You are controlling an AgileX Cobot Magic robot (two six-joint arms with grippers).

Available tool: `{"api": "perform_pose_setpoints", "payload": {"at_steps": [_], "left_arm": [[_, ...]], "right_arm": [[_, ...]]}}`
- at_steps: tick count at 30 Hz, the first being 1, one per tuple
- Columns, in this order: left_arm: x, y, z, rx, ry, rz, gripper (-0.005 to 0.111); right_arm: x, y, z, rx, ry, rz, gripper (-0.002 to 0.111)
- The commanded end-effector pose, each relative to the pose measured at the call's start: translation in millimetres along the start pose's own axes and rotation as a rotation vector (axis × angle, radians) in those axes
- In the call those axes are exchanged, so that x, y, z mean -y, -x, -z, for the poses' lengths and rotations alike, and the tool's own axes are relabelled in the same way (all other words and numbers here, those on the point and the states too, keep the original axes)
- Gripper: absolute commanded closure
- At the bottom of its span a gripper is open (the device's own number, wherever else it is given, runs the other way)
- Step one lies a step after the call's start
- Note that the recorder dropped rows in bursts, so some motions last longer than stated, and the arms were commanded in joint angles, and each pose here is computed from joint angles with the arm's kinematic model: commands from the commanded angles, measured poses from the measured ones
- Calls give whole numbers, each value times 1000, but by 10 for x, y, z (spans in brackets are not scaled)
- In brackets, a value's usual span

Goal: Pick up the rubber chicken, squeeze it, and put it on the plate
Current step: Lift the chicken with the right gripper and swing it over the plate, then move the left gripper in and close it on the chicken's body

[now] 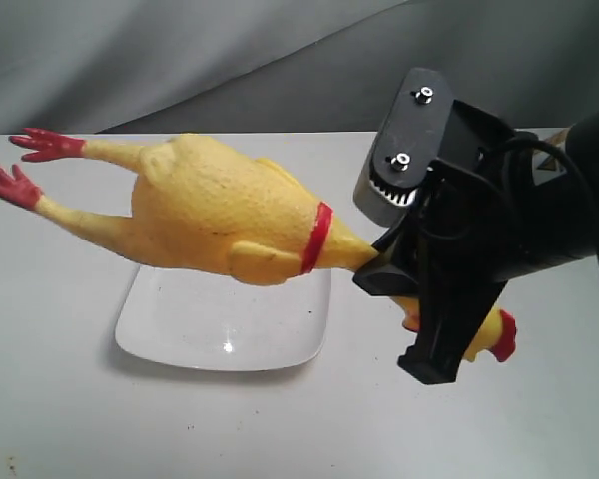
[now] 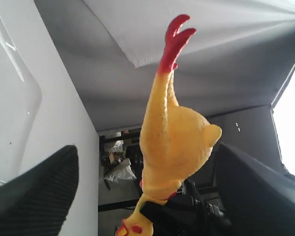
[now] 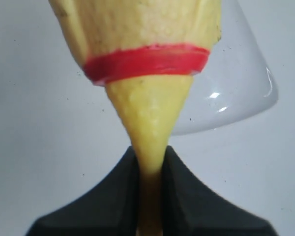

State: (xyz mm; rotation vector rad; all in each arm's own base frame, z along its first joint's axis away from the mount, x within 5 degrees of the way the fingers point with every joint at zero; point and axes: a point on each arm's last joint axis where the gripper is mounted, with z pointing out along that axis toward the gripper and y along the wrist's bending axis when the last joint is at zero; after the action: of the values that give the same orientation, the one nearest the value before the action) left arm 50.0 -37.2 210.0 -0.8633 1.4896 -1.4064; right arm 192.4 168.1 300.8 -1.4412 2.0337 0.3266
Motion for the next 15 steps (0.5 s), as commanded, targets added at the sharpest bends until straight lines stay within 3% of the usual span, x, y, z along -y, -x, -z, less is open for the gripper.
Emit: {"api": "perform_pose_setpoints", "payload": {"at_steps": [1, 10, 13, 15], "left_arm": [[3, -29, 0, -28, -18, -13, 34], [94, -53, 6, -51, -119, -81, 36], [70, -34, -50, -64, -76, -95, 36], [174, -23, -102, -98, -68, -129, 36]], "right_arm": [[-40, 103, 38, 74, -21, -32, 108], [-30, 127, 8, 90, -34, -52, 108], [-11, 119, -67, 72, -31, -52, 108], [-1, 111, -128, 57, -23, -56, 108]]}}
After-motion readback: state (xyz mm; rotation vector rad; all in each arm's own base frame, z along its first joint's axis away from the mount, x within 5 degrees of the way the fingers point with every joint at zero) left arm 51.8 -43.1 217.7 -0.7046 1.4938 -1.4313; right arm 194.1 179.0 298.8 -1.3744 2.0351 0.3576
